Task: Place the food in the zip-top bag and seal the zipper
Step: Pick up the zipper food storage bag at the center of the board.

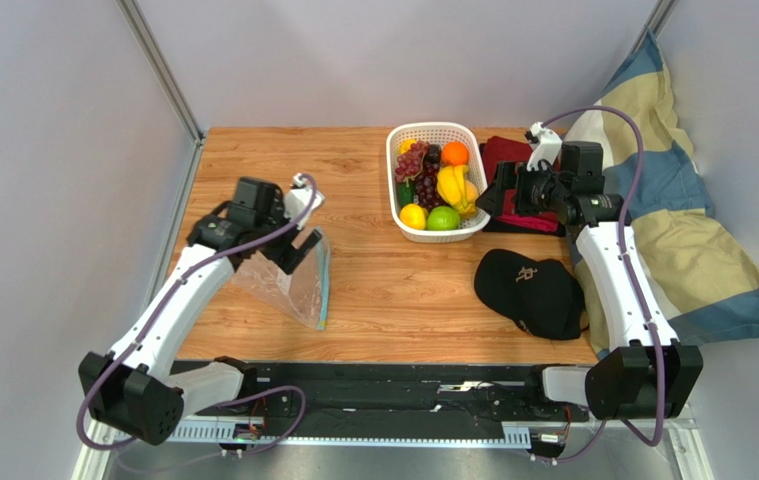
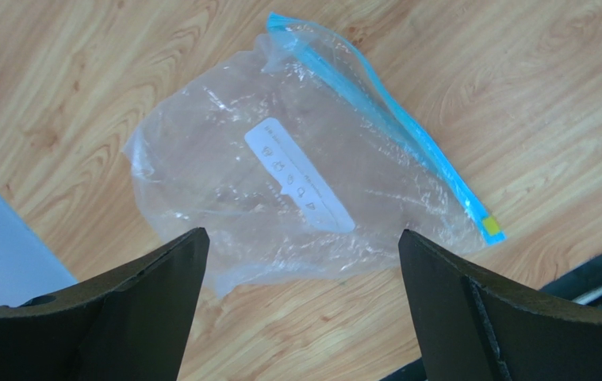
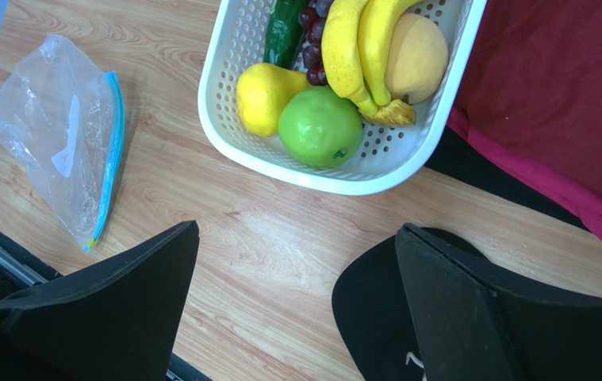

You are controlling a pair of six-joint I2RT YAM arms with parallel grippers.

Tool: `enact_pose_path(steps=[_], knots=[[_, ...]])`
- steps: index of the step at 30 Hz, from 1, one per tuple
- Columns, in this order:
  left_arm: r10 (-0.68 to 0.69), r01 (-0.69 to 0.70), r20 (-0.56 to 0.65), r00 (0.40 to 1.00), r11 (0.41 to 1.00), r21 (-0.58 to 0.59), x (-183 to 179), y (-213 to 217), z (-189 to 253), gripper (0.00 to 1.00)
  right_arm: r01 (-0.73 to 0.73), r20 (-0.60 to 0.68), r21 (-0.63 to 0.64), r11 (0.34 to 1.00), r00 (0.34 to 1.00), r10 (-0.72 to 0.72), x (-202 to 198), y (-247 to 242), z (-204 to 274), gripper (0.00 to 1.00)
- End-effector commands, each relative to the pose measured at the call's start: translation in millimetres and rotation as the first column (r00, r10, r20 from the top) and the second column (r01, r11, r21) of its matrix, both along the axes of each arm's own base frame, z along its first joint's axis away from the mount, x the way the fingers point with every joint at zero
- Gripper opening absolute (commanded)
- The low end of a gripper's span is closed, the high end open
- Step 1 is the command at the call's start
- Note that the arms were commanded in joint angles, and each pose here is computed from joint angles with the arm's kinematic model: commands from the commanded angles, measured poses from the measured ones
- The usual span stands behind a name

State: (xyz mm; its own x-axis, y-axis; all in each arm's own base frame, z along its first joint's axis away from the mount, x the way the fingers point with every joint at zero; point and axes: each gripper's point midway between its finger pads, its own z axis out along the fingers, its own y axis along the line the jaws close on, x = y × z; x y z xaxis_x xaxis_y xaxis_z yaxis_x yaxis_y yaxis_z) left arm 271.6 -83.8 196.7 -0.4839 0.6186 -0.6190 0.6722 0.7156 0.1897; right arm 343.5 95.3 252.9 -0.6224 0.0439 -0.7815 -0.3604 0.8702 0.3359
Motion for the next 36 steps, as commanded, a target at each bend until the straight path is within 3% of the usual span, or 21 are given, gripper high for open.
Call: enact_pose_path(steps=[1,8,16,18,19,20,22,23,25,33,36], knots=[[0.243,-0.247,0.087,0.966,0.968,0.038,27,-24,-20,0.99,-0.008,0.031,0.018,1.000,0.999,0.007,7,3,5,1.00],[0.319,-0.310,-0.053,0.946,0.942,0.125,33,-76,-85,0.99,-0.006,0.018,0.009,1.000,1.000,0.005,6,3,-2,1.00],[0.442,-0.401,-0.097,0.892,0.871,0.283,37,-65,-134,0.99,-0.001,0.014,-0.008,1.000,1.000,0.001,4,0,-7,1.00],[0.437,-0.396,-0.101,0.894,0.875,0.277,36,-66,-137,0.81,-0.003,0.008,-0.001,1.000,1.000,0.003,4,1,-10,1.00],[0.434,-0.393,-0.107,0.895,0.878,0.274,35,-67,-138,0.69,-0.006,0.002,0.007,1.000,1.000,0.006,4,3,-11,1.00],[0.437,-0.398,-0.104,0.893,0.877,0.268,35,-66,-135,0.50,-0.015,0.000,0.018,1.000,1.000,0.015,2,5,-11,1.00],[0.434,-0.396,-0.117,0.893,0.883,0.250,33,-67,-133,0.37,-0.018,-0.013,0.035,0.999,1.000,0.019,1,7,-14,1.00],[0.447,-0.414,-0.112,0.888,0.881,0.230,36,-63,-127,0.20,-0.026,-0.014,0.044,0.999,1.000,0.026,1,9,-14,1.00],[0.451,-0.422,-0.125,0.884,0.884,0.203,36,-62,-122,0.00,-0.028,-0.023,0.064,0.998,0.999,0.030,2,12,-16,1.00],[0.414,-0.416,-0.097,0.905,0.909,-0.004,40,-53,-60,0.00,-0.094,-0.061,0.160,0.983,0.993,0.105,3,38,-15,1.00],[0.275,-0.297,-0.133,0.952,0.936,-0.190,27,-75,-20,0.00,-0.131,-0.058,0.235,0.963,0.987,0.148,4,57,-5,1.00]])
